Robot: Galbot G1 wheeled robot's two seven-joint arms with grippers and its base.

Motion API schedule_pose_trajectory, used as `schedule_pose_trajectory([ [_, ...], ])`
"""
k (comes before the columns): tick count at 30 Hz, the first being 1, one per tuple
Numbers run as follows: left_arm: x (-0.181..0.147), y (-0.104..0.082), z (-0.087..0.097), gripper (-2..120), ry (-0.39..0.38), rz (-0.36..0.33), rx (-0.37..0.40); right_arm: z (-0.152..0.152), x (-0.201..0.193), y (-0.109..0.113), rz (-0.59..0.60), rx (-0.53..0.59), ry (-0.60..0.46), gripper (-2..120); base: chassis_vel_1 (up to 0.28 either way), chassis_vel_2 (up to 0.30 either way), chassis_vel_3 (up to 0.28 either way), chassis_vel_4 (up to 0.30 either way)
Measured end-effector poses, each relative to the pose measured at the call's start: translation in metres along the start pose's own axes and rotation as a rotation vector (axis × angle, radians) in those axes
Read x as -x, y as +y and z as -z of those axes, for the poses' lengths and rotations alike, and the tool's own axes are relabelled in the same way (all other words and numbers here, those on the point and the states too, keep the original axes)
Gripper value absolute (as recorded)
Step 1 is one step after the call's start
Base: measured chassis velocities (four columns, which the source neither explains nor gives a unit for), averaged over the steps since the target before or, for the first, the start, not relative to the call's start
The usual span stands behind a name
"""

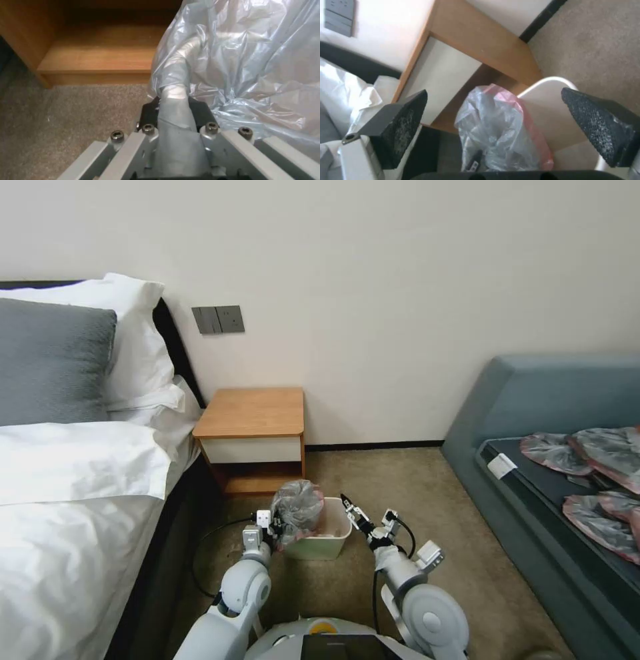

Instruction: Pick up the garbage bag from the table and place it over the trash can.

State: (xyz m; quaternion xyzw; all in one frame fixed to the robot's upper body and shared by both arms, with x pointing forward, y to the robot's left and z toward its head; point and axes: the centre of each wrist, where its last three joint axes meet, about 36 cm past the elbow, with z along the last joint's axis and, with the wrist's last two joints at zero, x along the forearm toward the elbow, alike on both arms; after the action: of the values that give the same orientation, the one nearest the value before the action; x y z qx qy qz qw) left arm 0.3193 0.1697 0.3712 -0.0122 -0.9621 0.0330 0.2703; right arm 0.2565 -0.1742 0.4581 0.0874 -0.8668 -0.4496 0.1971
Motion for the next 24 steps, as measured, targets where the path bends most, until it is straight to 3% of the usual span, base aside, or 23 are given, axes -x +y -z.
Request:
schedule_pose_trajectory([
  [5, -0.004, 0.0, -0.001, 9, -0.033, 0.003, -0.016, 0.006, -0.006, 0.015, 0.048, -0.012, -0.013, 100, 0.0, 0.0, 0.0, 0.0],
  [8, -0.008, 0.003, 0.0, 7, -0.096, 0.009, -0.037, 0.009, -0.01, 0.027, 0.094, -0.026, -0.003, 100, 0.0, 0.0, 0.0, 0.0],
  [10, -0.012, 0.006, 0.0, 7, -0.177, 0.004, -0.069, 0.007, -0.01, 0.034, 0.135, -0.042, 0.029, 100, 0.0, 0.0, 0.0, 0.0],
  [15, -0.023, 0.009, 0.005, 7, -0.263, -0.02, -0.101, 0.001, 0.001, 0.039, 0.196, -0.081, 0.099, 100, 0.0, 0.0, 0.0, 0.0],
  [24, -0.049, 0.01, 0.012, 7, -0.322, -0.05, -0.113, -0.002, 0.034, 0.034, 0.17, -0.158, 0.12, 100, 0.0, 0.0, 0.0, 0.0],
])
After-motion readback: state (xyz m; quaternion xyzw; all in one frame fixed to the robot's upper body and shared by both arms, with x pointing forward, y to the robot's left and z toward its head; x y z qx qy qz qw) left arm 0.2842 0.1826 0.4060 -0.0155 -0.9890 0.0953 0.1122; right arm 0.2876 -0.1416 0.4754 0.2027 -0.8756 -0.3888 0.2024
